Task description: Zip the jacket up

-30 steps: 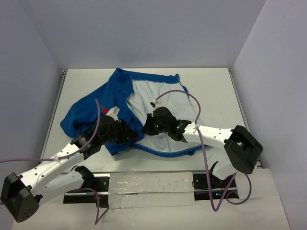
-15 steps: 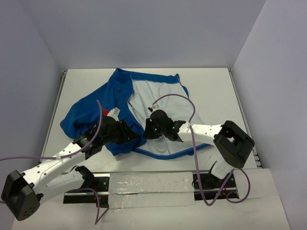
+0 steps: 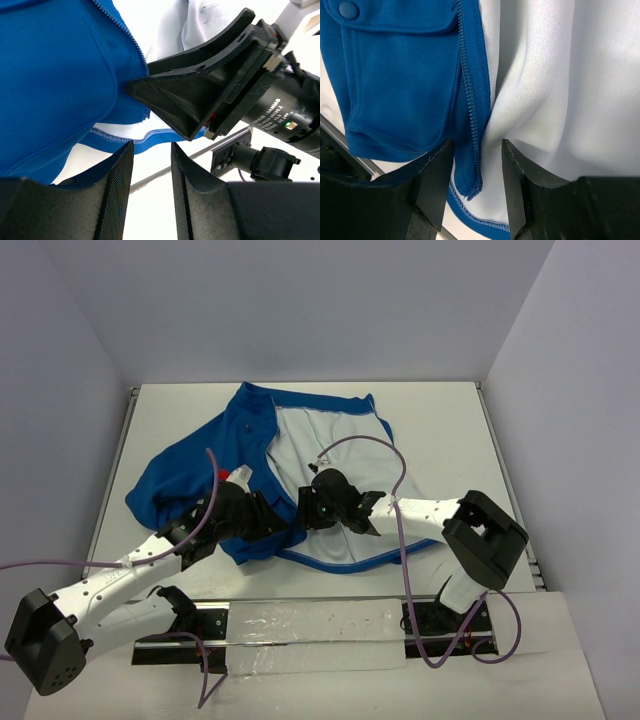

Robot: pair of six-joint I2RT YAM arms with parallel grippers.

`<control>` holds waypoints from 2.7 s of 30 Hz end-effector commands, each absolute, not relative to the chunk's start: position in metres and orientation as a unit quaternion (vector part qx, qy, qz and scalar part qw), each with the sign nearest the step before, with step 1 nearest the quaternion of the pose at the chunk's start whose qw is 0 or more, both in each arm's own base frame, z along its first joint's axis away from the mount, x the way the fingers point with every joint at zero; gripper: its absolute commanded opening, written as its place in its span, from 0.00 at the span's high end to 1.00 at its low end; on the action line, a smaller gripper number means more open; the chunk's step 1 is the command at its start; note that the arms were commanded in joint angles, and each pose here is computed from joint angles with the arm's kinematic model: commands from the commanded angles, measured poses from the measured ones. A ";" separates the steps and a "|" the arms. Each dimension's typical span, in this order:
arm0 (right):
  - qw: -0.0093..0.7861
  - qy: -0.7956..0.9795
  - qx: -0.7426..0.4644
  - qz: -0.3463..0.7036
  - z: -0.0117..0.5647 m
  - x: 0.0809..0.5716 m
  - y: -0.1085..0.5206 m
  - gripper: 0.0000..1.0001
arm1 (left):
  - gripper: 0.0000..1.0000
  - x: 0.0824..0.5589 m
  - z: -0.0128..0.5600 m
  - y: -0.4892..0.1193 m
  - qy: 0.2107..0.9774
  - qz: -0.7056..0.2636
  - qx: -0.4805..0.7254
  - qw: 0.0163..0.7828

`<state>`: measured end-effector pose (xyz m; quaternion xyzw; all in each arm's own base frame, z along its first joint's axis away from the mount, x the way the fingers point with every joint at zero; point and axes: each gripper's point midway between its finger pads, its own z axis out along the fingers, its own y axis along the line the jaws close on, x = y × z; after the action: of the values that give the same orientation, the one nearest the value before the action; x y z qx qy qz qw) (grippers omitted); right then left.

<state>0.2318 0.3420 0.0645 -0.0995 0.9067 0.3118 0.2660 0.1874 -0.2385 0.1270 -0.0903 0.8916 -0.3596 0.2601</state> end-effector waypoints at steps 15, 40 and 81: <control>0.311 0.882 -0.090 0.342 0.107 0.238 0.347 0.62 | 0.59 0.195 0.145 -0.245 0.878 -0.378 -0.079 0.282; 0.277 0.902 -0.110 0.313 0.072 0.227 0.345 0.49 | 0.60 0.195 0.143 -0.247 0.879 -0.379 -0.077 0.279; 0.270 0.908 -0.129 0.294 0.060 0.213 0.355 0.71 | 0.60 0.193 0.137 -0.245 0.881 -0.377 -0.084 0.275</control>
<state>0.2076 0.3433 0.0438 -0.1284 0.9171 0.2810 0.2519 0.1877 -0.2391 0.1238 -0.0902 0.8938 -0.3564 0.2568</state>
